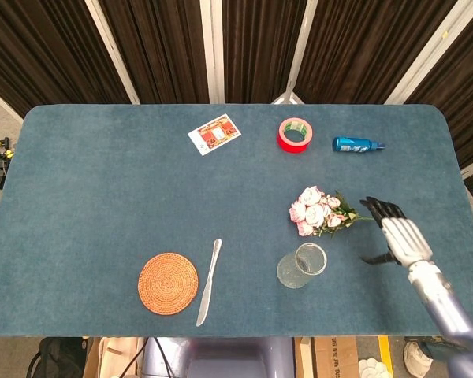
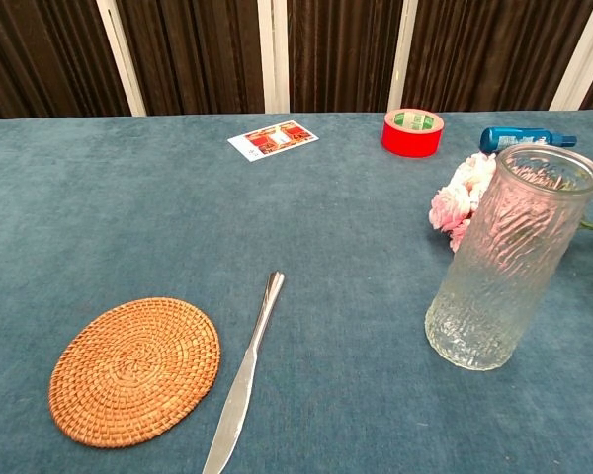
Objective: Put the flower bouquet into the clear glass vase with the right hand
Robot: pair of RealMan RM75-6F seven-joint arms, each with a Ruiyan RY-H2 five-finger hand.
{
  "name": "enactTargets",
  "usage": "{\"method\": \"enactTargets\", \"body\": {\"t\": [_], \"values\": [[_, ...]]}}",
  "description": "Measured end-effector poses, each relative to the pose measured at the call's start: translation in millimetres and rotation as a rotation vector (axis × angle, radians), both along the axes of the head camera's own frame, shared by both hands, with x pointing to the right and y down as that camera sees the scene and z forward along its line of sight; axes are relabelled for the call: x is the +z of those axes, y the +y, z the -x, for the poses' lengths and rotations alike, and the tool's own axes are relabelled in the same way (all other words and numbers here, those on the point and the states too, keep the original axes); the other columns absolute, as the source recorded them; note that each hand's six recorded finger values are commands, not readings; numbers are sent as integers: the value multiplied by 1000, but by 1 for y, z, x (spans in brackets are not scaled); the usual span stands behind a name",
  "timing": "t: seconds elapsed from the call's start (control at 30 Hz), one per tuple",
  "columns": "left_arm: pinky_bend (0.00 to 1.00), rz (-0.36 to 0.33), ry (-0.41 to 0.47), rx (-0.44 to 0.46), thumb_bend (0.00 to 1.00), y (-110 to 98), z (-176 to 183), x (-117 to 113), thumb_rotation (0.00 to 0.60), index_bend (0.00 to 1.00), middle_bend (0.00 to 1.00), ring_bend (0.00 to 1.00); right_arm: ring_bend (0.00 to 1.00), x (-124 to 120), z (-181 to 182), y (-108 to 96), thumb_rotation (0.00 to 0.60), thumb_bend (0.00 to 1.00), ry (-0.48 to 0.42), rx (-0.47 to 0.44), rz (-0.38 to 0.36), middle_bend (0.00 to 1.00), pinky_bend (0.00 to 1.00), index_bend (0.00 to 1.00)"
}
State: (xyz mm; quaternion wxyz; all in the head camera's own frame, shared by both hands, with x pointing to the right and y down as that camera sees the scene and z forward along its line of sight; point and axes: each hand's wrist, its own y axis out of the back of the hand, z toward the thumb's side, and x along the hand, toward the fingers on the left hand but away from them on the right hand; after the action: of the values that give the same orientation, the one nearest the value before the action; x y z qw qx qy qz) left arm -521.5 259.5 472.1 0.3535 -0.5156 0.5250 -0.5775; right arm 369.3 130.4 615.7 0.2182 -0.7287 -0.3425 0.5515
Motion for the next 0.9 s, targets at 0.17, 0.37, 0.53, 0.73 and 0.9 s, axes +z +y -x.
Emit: {"method": "enactTargets", "body": {"t": [0.17, 0.37, 0.53, 0.73, 0.9], "values": [[49, -4, 0, -10, 217, -1, 2, -1, 600, 117, 0, 0, 3, 15, 6, -17, 600, 131, 15, 14, 47, 19, 0, 23], [48, 3, -2, -9, 217, -2, 2, 1, 600, 117, 0, 0, 3, 32, 17, -29, 600, 131, 27, 34, 113, 19, 0, 23], [49, 7, -3, -5, 217, -3, 1, 2, 600, 117, 0, 0, 3, 48, 32, -38, 600, 131, 51, 1, 141, 18, 0, 23], [48, 12, -9, -14, 217, -4, 2, 4, 600, 117, 0, 0, 2, 69, 54, -38, 600, 130, 64, -40, 158, 18, 0, 23], [48, 19, -16, -12, 217, -5, 1, 6, 600, 117, 0, 0, 3, 81, 68, -39, 600, 131, 67, -59, 172, 18, 0, 24]]}}
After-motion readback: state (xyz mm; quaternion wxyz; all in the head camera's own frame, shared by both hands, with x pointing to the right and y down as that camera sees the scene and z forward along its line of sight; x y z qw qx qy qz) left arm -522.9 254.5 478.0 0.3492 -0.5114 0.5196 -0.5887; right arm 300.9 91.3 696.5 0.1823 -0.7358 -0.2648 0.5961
